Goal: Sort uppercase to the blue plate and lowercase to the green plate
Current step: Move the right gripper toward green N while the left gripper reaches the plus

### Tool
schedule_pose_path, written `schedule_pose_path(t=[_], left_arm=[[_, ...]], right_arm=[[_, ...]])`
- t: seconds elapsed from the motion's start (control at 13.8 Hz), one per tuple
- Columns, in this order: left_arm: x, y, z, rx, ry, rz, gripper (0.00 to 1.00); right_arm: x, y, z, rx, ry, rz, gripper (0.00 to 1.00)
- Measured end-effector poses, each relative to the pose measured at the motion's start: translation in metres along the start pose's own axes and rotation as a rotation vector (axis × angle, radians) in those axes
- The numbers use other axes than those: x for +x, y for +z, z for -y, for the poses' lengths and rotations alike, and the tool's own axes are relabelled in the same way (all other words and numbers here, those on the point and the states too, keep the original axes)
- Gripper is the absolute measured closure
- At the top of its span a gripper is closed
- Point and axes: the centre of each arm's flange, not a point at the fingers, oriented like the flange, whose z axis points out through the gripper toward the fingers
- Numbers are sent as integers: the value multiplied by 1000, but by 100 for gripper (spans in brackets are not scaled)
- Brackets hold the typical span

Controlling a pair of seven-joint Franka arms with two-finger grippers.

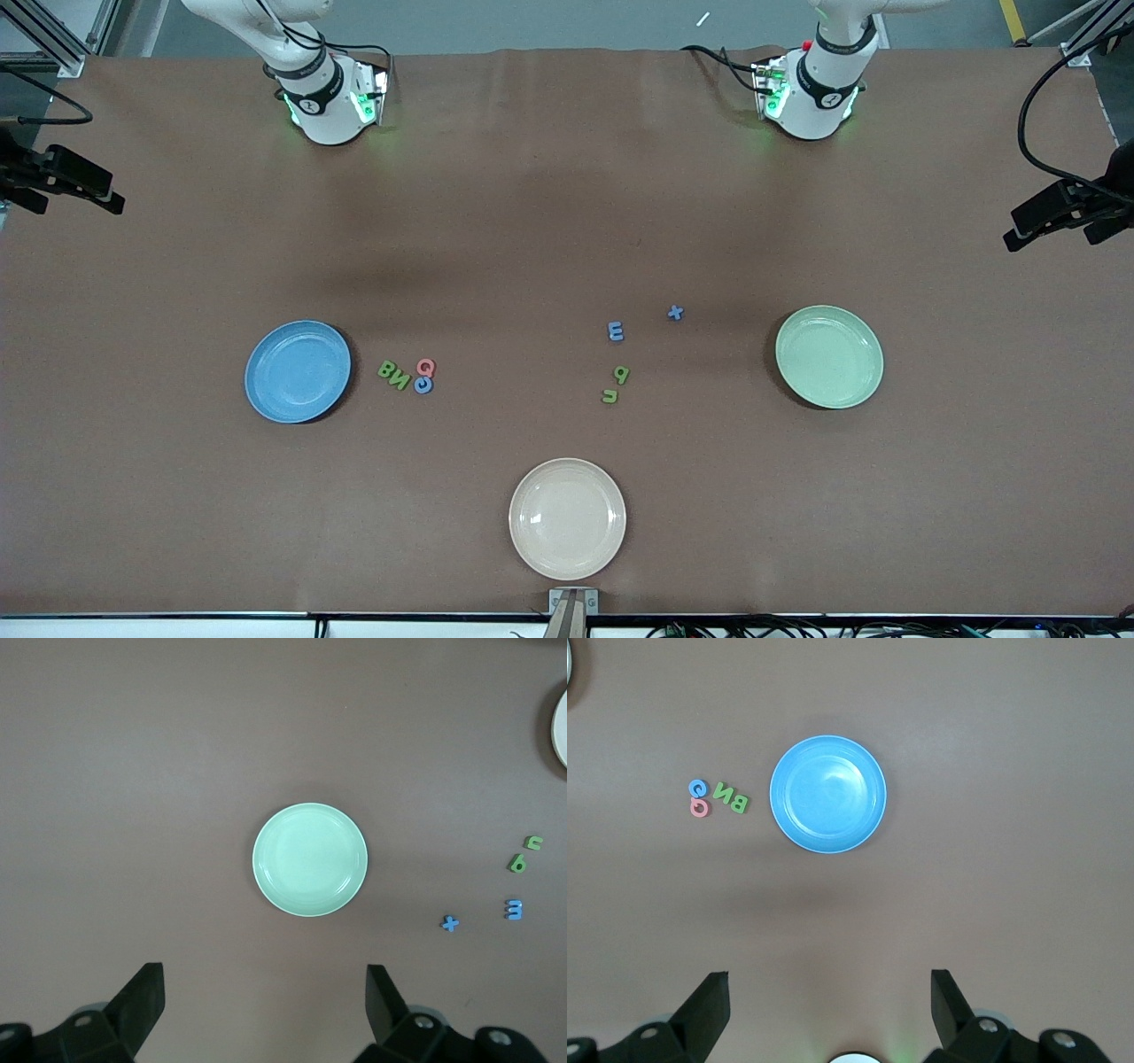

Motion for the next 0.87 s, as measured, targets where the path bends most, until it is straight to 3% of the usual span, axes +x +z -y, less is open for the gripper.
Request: schedule_pose_path(t=[0.22,0.51,0.65,0.87], left_arm=[[0,7,-6,-7,10,25,0],[2,56,-57,-30,64,141,0],[1,89,-96,-23,52,201,0],[-5,140,-152,-6,14,268,0]], right_arm=[[18,26,-3,0,6,36,0],[72,100,-17,-12,24,80,0],[97,137,-15,-22,25,83,0],[118,171,3,-31,127,60,0]])
